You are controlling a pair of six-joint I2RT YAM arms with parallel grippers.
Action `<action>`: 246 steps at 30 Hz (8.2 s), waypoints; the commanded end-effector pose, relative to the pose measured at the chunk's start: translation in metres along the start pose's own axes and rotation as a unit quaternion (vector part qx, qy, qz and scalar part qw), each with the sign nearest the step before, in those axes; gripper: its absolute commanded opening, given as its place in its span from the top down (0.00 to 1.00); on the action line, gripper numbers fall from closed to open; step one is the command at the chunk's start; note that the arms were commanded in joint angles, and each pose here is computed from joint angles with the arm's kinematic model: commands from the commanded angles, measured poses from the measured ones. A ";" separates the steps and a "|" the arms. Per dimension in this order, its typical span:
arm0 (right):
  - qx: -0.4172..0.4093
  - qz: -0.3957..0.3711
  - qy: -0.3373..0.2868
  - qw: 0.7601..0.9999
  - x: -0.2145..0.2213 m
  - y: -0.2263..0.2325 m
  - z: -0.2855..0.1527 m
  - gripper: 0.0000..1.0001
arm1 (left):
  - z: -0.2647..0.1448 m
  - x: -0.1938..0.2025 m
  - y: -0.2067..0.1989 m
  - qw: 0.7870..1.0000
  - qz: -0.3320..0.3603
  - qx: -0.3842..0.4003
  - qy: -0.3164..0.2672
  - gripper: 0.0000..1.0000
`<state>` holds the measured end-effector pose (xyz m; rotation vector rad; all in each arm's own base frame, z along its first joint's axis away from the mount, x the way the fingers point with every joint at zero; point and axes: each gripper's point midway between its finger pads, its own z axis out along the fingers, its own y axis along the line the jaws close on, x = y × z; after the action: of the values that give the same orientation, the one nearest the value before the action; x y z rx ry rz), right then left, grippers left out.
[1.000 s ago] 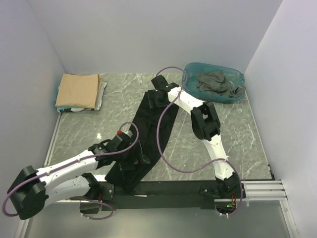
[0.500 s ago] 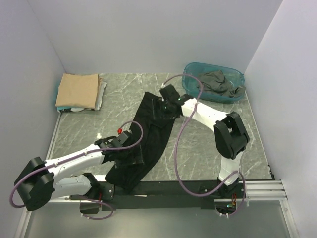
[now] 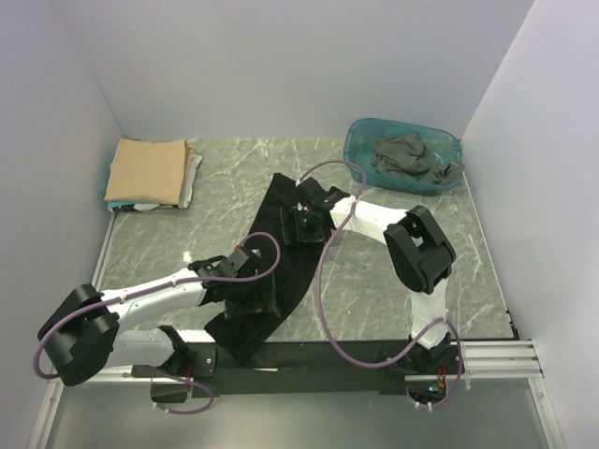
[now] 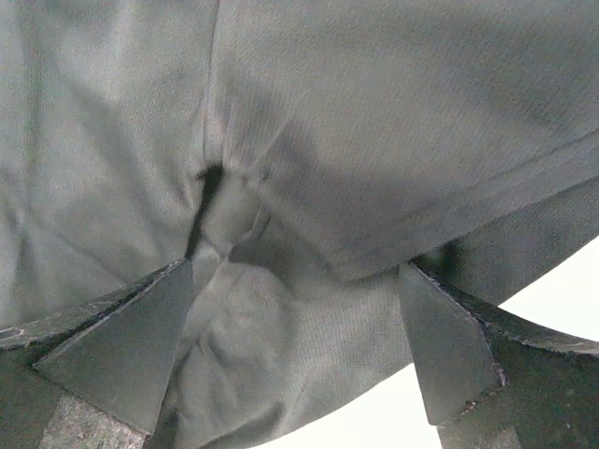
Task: Fold and stack the t-shirts
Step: Fold the tshirt
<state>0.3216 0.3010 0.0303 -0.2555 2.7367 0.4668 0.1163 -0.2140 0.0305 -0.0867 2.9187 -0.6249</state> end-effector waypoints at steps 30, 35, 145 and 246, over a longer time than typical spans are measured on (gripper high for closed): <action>0.032 -0.043 -0.086 0.995 -0.194 -0.049 -0.007 0.03 | -0.021 -0.081 -0.108 0.987 0.061 0.114 -0.098 0.01; 0.012 -0.054 -0.148 0.987 -0.195 -0.025 -0.092 0.02 | -0.041 -0.078 -0.077 0.989 0.029 0.064 -0.132 0.01; -0.023 -0.205 0.009 0.978 0.210 0.071 -0.090 0.20 | -0.005 0.053 0.038 0.987 -0.160 0.030 0.011 0.99; -0.119 -0.139 0.100 0.978 0.267 0.050 -0.132 1.00 | -0.056 0.033 0.006 0.986 -0.146 0.073 -0.027 0.99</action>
<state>0.0222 0.2580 0.0356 -0.7622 2.8210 0.6286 0.0699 -0.1778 0.0512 -0.5808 2.8570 -0.7683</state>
